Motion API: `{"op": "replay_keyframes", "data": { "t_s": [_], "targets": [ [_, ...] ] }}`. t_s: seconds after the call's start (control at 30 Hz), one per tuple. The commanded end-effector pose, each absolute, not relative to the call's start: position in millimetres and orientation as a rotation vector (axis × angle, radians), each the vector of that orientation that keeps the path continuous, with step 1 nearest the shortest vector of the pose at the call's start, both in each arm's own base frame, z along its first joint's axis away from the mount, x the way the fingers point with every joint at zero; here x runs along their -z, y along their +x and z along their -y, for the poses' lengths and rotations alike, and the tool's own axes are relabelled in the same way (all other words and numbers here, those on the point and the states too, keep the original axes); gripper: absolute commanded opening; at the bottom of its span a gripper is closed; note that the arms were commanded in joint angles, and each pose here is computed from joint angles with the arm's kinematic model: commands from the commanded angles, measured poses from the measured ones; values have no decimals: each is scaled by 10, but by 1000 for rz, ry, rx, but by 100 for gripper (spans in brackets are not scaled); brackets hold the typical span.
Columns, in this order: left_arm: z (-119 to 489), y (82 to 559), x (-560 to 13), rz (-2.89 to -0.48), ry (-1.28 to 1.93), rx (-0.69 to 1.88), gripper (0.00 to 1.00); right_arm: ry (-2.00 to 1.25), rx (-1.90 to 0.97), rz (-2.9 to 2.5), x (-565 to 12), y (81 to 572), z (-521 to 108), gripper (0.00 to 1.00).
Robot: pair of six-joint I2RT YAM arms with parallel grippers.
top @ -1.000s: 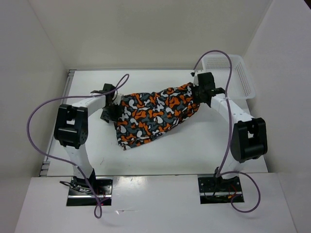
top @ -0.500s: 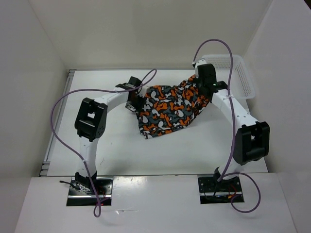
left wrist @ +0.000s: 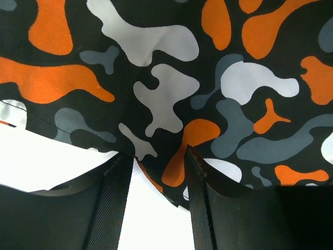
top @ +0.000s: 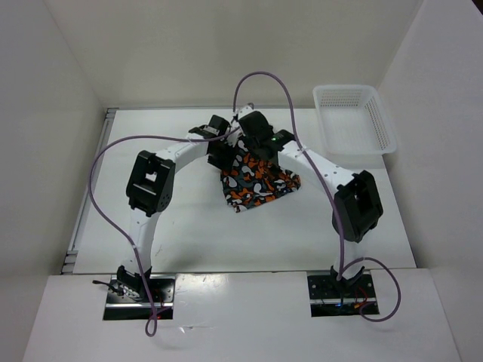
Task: Fold and stack the shorts
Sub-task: Fold the shorts
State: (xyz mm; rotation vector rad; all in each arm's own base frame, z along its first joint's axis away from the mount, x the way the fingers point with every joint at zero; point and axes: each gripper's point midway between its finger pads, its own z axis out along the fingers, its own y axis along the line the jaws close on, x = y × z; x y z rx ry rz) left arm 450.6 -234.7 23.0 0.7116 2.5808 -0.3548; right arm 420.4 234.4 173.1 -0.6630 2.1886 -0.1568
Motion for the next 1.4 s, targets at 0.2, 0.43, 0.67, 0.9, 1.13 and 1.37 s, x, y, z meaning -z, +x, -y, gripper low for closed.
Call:
{"op": "replay_keyframes", "data": {
  "t_s": [0.2, 0.43, 0.67, 0.9, 1.13, 1.37],
  "targets": [
    [2142, 4415, 67, -2671, 678, 405, 49, -598, -95, -2171, -1871, 4142, -3184, 0],
    [2058, 4511, 71, -2668, 654, 349, 49, -634, -84, -2240, -1357, 3931, -3311, 0],
    [1894, 4570, -363, -2620, 609, 283, 60, -618, -69, -2226, -1262, 3979, -3311, 0],
    [1551, 4589, -672, -2602, 518, 242, 64, -610, -35, -2198, -1283, 4074, -3318, 0],
    [1415, 4549, -453, -2662, 486, 261, 65, -654, -20, -2205, -1190, 4073, -3323, 0],
    [1505, 4575, -246, -2699, 501, 324, 65, -796, -97, -2188, -1111, 3918, -3583, 14]
  ]
}}
